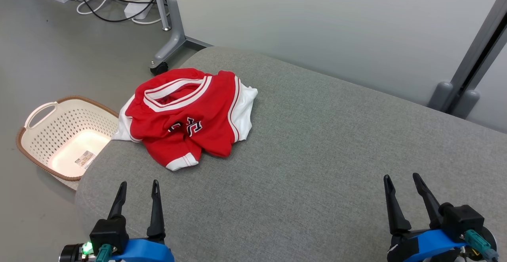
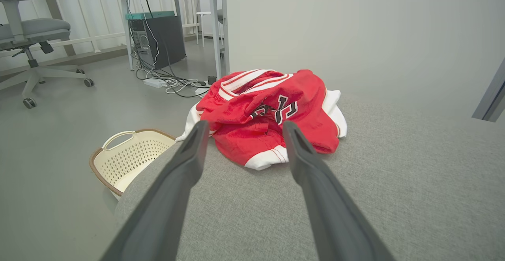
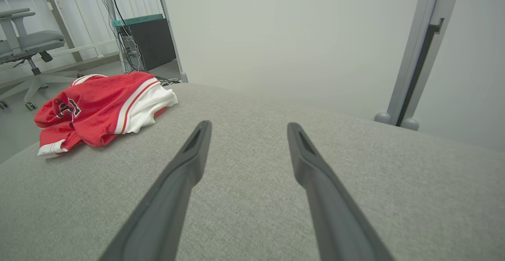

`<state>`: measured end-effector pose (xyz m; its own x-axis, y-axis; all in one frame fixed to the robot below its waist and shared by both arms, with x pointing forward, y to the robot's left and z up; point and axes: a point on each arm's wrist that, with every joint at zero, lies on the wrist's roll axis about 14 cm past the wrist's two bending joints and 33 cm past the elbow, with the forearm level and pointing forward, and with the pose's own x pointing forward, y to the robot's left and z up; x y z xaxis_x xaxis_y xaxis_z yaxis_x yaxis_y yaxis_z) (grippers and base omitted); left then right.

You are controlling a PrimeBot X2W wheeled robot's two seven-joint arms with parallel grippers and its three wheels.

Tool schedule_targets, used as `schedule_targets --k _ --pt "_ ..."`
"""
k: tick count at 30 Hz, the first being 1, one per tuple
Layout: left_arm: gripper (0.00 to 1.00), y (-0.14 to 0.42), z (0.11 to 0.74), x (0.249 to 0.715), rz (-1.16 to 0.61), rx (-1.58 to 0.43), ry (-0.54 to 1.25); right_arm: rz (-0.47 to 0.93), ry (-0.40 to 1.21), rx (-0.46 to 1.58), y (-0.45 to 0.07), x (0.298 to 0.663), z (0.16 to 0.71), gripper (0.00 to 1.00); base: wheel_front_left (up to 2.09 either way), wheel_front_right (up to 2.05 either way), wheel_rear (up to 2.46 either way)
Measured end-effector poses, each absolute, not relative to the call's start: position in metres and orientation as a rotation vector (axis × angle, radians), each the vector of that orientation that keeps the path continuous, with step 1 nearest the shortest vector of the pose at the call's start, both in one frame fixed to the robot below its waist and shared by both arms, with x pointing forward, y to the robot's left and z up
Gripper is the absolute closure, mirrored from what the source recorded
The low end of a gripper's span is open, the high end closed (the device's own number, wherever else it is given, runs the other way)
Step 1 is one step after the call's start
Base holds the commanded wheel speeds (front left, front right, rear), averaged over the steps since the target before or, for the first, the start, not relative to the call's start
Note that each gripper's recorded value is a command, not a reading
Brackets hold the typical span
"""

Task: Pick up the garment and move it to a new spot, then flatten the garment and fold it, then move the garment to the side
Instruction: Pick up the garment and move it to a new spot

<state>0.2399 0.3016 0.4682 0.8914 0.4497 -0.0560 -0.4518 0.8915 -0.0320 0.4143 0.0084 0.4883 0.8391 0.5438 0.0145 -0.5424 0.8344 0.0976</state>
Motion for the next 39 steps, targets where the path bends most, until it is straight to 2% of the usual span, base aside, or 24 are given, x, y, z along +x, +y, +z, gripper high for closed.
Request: schedule_targets --k 18,27,34,39 --pt "0.0 0.311 0.477 0.254 0.492 -0.084 0.039 0.548 0.051 0.124 -0.001 0.417 0.477 0.0 0.0 0.0 0.0" --pt "0.0 0.345 0.531 0.324 0.425 -0.083 -0.002 0.492 0.08 0.12 -0.018 0.437 0.461 0.0 0.0 0.0 0.0" --pt "0.0 0.367 0.521 0.382 0.396 -0.152 0.145 0.434 0.121 0.108 -0.04 0.451 0.441 0.0 0.0 0.0 0.0" --pt "0.0 0.375 0.487 0.415 0.382 -0.172 0.313 0.384 0.143 0.094 -0.059 0.461 0.429 0.0 0.0 0.0 0.0"
